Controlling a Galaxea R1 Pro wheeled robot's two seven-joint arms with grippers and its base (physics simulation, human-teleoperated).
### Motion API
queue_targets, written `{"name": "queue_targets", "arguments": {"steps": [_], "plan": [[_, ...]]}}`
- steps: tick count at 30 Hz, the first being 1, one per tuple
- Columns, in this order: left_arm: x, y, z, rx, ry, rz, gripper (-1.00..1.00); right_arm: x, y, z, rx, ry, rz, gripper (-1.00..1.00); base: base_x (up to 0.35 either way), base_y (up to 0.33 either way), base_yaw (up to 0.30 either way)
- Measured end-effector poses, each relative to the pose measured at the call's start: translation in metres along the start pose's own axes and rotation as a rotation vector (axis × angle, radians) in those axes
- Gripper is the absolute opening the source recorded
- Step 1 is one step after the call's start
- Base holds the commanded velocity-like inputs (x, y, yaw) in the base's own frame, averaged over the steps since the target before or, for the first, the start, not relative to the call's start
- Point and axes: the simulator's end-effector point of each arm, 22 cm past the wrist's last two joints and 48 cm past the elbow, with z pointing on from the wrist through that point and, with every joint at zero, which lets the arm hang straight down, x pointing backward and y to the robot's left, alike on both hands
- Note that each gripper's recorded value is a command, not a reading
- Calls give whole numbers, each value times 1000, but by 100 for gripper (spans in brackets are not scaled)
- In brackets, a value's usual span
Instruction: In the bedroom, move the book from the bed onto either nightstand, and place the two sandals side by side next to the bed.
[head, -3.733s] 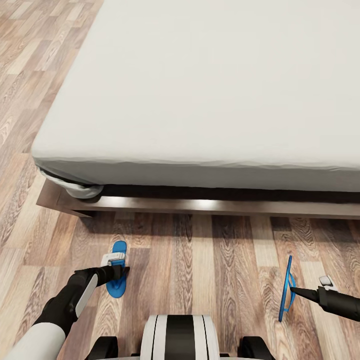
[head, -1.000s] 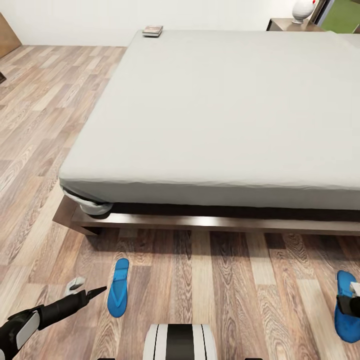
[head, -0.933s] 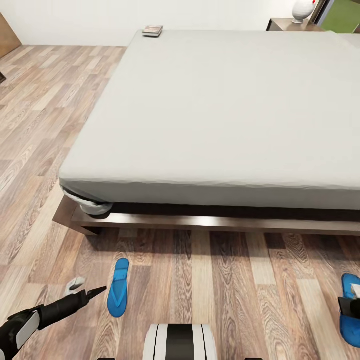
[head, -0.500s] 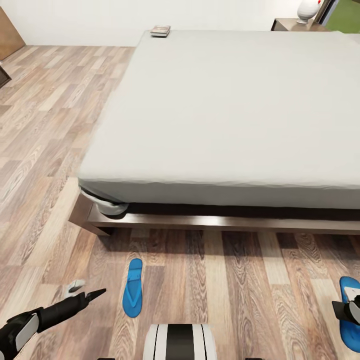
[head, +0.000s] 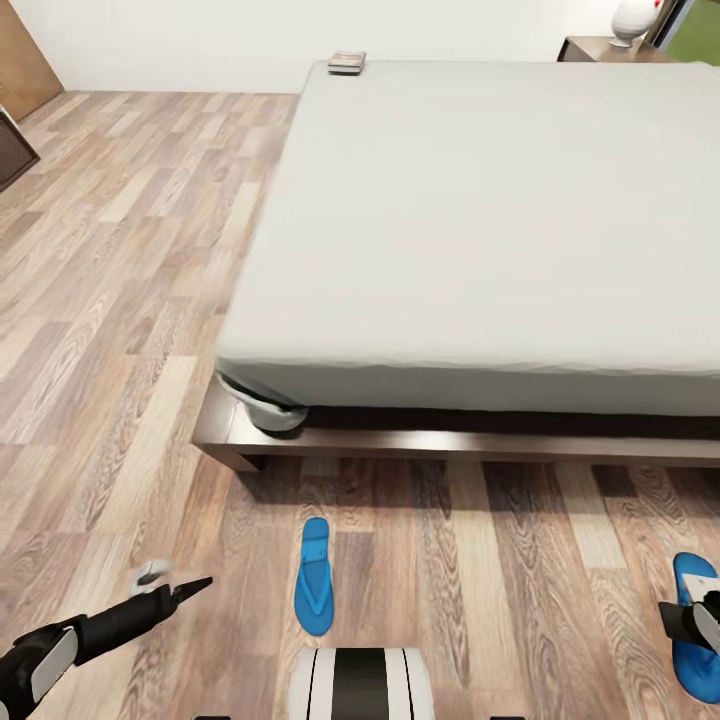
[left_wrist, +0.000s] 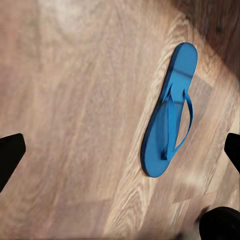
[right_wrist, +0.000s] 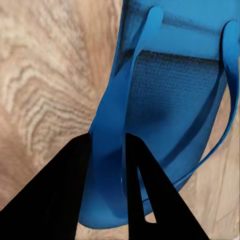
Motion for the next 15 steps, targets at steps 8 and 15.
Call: {"name": "queue_targets", "arguments": {"steps": [8, 15], "plan": [[0, 0, 0, 0, 0, 1, 100, 1, 3, 0, -4, 1, 0, -100, 77, 316, 0], [0, 0, 1, 0, 1, 0, 100, 1, 5, 0, -6, 2, -1, -100, 85, 316, 0]]}}
